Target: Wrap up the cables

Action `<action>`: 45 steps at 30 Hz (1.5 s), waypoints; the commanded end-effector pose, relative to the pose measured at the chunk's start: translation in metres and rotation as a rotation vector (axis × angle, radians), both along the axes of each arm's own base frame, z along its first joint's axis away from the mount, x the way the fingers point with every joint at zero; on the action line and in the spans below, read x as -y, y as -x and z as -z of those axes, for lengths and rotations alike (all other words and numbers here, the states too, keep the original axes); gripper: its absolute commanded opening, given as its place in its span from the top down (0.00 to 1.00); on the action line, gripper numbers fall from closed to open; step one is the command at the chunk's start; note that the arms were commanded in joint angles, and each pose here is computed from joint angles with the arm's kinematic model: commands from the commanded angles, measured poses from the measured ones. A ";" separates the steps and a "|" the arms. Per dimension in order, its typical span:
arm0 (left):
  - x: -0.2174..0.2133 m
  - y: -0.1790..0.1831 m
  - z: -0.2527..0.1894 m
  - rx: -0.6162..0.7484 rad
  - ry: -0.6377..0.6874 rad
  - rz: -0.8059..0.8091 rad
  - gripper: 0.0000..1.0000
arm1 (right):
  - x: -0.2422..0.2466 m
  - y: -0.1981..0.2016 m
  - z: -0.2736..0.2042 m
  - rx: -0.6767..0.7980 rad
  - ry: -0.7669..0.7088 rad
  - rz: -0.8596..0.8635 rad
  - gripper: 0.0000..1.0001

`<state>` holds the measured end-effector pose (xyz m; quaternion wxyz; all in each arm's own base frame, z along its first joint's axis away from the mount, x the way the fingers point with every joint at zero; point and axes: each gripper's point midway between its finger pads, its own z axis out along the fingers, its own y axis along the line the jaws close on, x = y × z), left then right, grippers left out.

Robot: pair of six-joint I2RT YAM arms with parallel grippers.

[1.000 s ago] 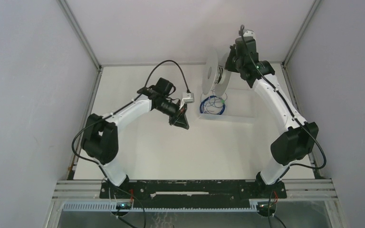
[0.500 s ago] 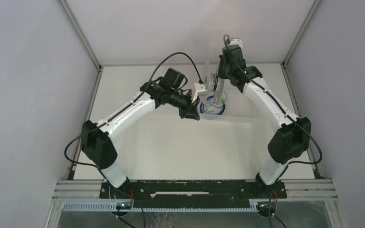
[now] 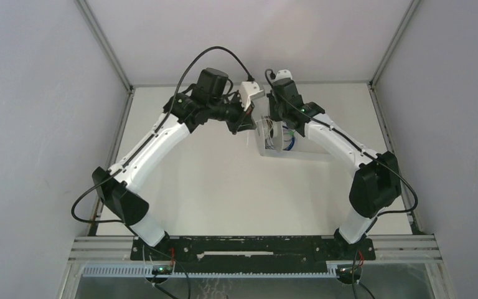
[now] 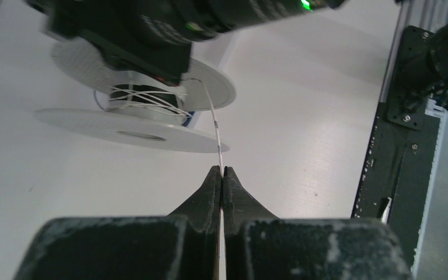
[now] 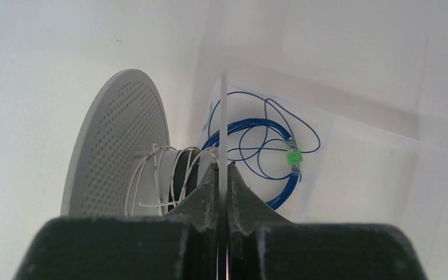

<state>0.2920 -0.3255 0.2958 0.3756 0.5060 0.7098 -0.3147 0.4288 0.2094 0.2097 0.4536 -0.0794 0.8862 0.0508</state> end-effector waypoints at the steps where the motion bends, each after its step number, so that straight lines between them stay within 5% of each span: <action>1: -0.020 -0.019 -0.051 0.086 0.071 -0.116 1.00 | -0.016 0.001 -0.060 0.193 -0.062 -0.067 1.00; 14: -0.063 -0.043 -0.077 0.069 0.174 -0.242 1.00 | -0.032 0.015 -0.057 0.215 -0.042 -0.157 1.00; 25: -0.092 -0.077 -0.081 0.059 0.214 -0.381 1.00 | -0.062 0.042 -0.061 0.219 -0.071 -0.393 1.00; 45: -0.128 -0.118 0.010 0.083 0.016 -0.397 1.00 | -0.077 0.102 -0.120 0.205 -0.313 -0.713 1.00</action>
